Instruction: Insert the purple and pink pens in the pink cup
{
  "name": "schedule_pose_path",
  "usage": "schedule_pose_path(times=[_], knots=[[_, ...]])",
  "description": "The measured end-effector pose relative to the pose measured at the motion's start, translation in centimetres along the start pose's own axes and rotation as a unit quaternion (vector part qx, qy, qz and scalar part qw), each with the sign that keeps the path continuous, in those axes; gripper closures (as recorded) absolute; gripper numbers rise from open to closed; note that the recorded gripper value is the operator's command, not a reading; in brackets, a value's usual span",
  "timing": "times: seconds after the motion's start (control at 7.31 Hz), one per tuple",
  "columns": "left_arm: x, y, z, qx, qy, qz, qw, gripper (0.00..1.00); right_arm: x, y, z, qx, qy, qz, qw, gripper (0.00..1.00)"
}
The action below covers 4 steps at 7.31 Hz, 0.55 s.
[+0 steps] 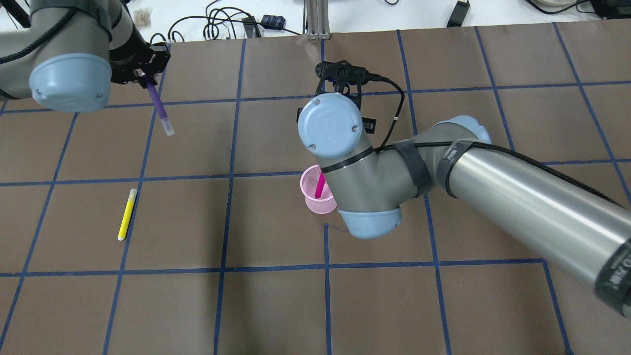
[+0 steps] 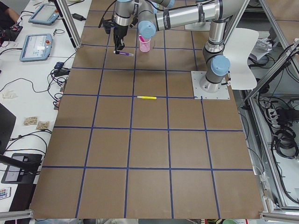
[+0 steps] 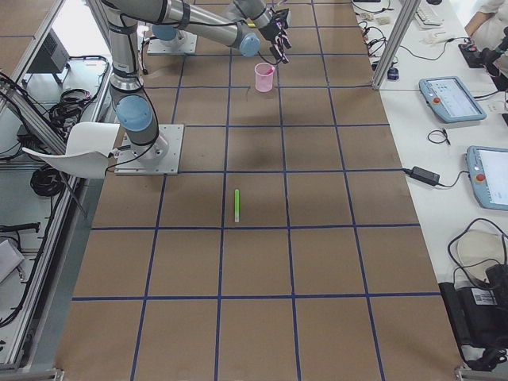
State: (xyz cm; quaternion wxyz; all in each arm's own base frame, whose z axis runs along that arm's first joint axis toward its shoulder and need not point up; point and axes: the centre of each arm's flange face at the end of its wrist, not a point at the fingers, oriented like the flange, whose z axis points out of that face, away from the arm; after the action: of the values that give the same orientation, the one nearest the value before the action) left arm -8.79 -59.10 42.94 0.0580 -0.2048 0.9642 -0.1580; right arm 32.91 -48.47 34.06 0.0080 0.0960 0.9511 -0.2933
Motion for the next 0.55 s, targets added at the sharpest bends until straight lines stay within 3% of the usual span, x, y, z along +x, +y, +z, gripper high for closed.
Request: schedule_pose_path(times=[0.27,0.55], knots=[[5.2,3.4,-1.8,0.014,0.018,-0.021,0.9995,1.00,6.6,-5.0,-1.8,-0.055,-0.010,-0.031,0.9980,0.00],[10.9,8.5,-2.0,0.031,0.012,-0.046,0.9984,1.00,13.4,-8.2,-3.4,-0.110,-0.001,-0.076,0.9911,0.00]])
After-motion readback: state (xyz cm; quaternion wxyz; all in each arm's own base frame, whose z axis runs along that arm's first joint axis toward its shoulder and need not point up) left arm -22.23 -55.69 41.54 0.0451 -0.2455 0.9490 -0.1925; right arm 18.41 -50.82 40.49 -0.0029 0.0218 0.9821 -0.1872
